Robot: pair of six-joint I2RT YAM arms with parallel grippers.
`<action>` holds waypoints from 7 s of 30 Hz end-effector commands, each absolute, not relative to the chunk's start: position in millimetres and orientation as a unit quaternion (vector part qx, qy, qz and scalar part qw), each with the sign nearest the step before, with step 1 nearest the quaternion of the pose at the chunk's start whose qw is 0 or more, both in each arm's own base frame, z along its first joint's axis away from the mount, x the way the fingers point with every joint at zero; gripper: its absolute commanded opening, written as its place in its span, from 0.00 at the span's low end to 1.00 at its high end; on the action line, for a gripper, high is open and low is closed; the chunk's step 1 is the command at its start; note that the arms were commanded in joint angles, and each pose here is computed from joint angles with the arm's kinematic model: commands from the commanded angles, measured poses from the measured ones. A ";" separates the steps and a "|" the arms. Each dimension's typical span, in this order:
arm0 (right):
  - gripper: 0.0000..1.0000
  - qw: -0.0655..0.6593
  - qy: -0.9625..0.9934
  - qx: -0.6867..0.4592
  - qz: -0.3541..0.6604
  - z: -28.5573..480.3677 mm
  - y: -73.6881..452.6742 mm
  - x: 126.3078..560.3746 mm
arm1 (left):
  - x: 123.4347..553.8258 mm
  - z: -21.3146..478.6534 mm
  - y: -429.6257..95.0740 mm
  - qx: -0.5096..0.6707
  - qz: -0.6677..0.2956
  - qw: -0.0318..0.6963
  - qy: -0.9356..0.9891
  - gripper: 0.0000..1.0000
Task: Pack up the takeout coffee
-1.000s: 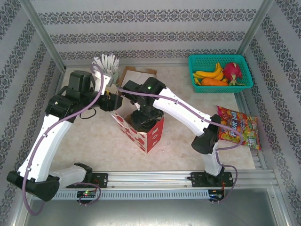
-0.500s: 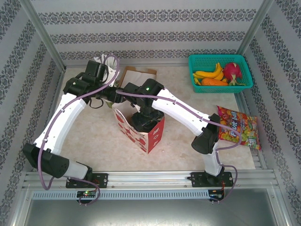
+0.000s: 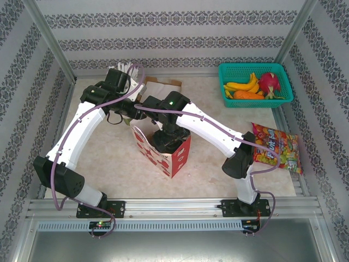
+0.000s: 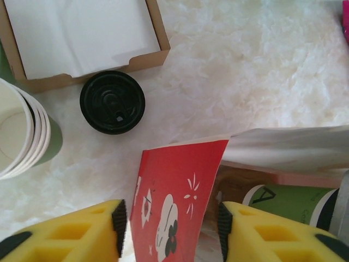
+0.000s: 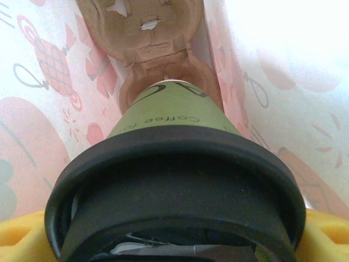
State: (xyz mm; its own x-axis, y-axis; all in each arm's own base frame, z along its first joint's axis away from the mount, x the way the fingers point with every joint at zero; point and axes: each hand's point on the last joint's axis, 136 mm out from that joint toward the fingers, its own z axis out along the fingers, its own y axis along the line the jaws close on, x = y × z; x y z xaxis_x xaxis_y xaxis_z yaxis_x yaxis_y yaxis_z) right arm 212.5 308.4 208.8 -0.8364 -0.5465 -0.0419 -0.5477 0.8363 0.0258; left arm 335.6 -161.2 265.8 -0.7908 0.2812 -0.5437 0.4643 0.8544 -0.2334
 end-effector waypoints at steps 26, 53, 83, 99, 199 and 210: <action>0.71 -0.116 0.939 -0.321 -0.037 182.1 279.0 184.9 | 328.5 284.9 -171.1 0.220 -0.220 0.273 0.910 0.00; 0.70 -0.091 0.942 -0.319 -0.048 153.3 277.2 208.1 | 332.7 283.4 -171.2 0.210 -0.221 0.277 0.911 0.00; 0.69 -0.086 0.944 -0.317 -0.038 145.7 280.4 216.4 | 335.6 282.2 -169.7 0.210 -0.215 0.283 0.911 0.00; 0.68 -0.049 0.951 -0.305 -0.020 147.9 286.4 225.2 | 333.9 281.5 -170.3 0.211 -0.218 0.280 0.911 0.00; 0.66 -0.036 0.955 -0.294 0.009 123.9 296.3 230.1 | 332.5 276.7 -174.6 0.215 -0.230 0.270 0.910 0.00; 0.66 -0.058 0.960 -0.272 -0.008 123.9 282.9 222.0 | 335.1 276.2 -174.4 0.214 -0.227 0.270 0.911 0.00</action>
State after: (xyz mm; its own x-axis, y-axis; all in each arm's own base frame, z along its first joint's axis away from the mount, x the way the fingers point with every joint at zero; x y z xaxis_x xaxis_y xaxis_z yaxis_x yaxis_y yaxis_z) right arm 228.2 297.5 118.3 -0.8258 -0.5584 0.0791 -0.5577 0.8294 0.0325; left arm 332.4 -172.1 270.8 -0.7752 0.2768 -0.5679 0.5038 0.8132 -0.2914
